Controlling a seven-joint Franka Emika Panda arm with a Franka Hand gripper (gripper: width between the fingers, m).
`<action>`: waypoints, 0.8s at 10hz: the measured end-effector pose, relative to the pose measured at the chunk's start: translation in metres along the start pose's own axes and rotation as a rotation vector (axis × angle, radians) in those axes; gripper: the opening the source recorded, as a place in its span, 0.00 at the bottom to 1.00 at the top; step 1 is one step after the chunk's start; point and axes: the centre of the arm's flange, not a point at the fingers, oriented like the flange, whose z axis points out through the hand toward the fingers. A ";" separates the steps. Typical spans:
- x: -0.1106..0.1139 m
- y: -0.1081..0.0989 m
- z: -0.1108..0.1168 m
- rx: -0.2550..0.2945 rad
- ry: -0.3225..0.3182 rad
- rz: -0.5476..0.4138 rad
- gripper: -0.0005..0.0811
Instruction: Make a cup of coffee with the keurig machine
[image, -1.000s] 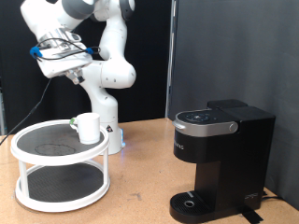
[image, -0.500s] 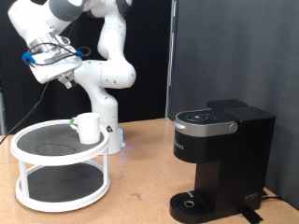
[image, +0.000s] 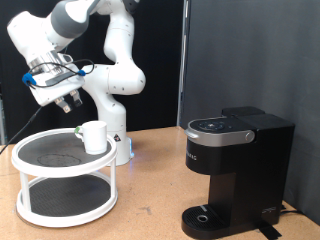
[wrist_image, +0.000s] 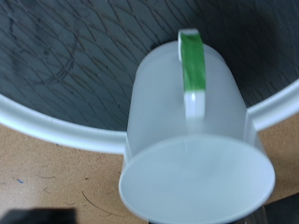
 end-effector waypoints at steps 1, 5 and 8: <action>0.004 -0.002 0.008 -0.001 0.004 -0.006 0.55; 0.016 -0.006 0.034 -0.011 0.029 -0.013 0.90; 0.019 -0.008 0.046 -0.029 0.042 -0.030 0.91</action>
